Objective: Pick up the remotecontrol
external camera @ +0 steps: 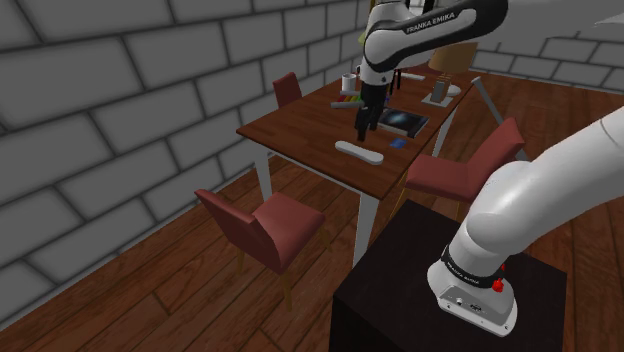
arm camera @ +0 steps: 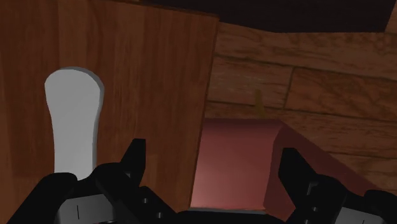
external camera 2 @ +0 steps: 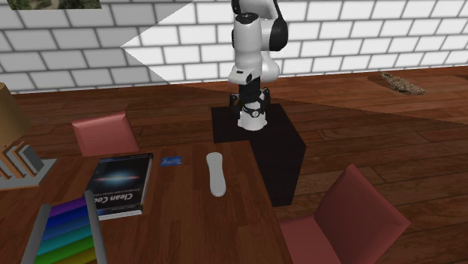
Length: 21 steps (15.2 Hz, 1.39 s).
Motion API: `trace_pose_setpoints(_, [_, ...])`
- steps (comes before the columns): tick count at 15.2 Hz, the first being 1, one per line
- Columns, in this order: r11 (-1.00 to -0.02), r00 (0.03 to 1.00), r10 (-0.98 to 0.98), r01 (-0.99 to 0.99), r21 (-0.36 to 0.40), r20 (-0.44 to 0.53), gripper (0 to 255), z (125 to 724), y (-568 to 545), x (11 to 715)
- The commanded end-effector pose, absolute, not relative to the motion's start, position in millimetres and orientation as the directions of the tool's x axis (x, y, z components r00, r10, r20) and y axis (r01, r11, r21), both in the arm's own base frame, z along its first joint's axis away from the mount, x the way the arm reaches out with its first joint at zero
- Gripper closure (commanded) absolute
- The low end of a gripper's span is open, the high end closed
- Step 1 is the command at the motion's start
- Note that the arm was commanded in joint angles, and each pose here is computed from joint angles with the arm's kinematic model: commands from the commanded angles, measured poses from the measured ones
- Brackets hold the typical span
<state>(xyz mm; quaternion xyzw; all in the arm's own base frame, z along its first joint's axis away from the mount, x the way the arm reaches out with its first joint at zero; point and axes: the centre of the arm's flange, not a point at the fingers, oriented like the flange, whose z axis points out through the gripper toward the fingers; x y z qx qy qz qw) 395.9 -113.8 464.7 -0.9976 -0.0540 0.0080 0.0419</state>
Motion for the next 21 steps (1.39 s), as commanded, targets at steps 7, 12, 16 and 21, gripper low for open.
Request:
trace_pose_setpoints(7, [-0.992,0.993,0.114,0.114,-0.053,-0.009,0,399,-177,442])
trace_pose_setpoints(12, [-0.993,0.993,0.118,0.117,-0.034,-0.009,0,359,-217,473])
trace_pose_setpoints(16, [-0.993,0.993,0.121,0.120,-0.019,-0.008,0,328,-249,497])
trace_pose_setpoints(21, [-0.993,0.993,0.121,0.121,-0.017,-0.008,0,304,-251,499])
